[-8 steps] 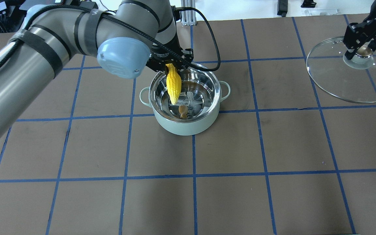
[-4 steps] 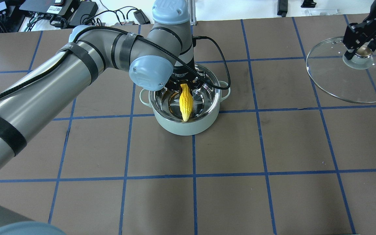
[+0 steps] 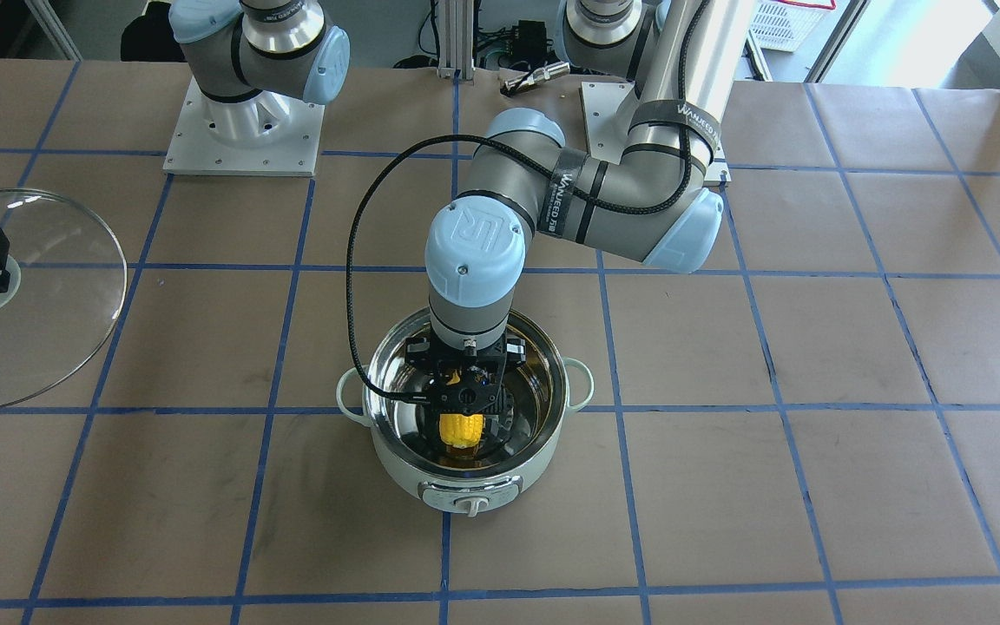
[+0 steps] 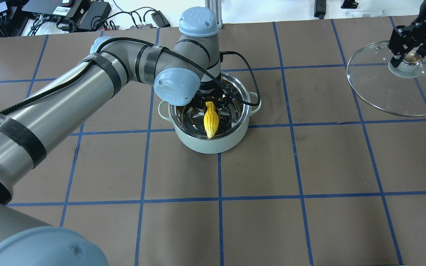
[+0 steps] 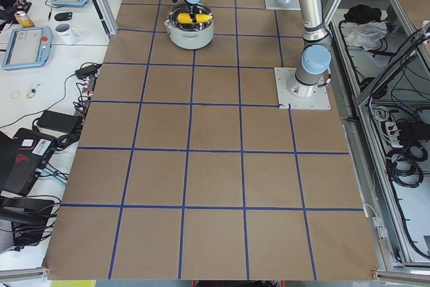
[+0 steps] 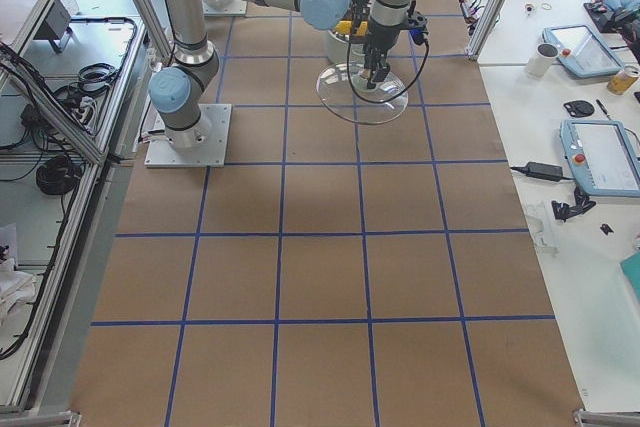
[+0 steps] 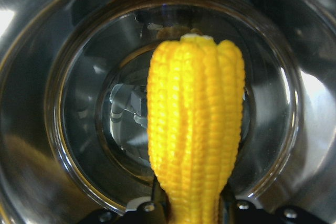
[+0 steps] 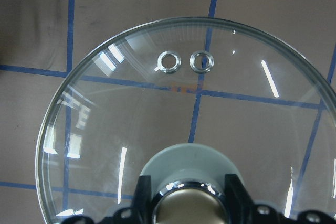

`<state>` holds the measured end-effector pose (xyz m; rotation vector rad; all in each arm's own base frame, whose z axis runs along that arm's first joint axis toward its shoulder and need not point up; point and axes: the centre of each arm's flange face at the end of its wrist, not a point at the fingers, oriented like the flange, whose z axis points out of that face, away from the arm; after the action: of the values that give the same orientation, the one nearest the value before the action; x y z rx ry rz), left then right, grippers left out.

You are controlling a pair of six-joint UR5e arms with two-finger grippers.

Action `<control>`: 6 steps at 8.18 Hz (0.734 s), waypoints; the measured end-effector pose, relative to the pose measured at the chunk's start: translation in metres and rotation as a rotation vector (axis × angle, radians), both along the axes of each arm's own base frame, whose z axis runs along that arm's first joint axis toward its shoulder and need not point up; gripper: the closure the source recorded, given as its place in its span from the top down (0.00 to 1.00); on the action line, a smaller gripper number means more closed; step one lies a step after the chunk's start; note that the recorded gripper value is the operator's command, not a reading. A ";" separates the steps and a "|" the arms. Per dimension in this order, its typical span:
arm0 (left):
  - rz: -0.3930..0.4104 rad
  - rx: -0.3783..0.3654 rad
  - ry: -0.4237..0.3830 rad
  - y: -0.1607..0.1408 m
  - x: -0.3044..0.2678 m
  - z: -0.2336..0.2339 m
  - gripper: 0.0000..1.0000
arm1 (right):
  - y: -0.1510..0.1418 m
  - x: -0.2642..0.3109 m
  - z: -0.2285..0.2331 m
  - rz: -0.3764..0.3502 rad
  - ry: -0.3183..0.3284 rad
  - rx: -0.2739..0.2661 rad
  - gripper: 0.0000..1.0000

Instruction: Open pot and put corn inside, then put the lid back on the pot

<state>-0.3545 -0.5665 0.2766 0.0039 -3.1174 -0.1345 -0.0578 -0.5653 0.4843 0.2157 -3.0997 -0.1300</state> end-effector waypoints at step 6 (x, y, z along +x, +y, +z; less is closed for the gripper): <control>-0.005 -0.001 -0.003 -0.005 0.000 0.000 1.00 | -0.001 0.001 0.001 -0.001 -0.006 -0.013 0.00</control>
<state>-0.3550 -0.5716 0.2762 -0.0044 -3.1203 -0.1329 -0.0572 -0.5664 0.4855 0.2142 -3.1058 -0.1093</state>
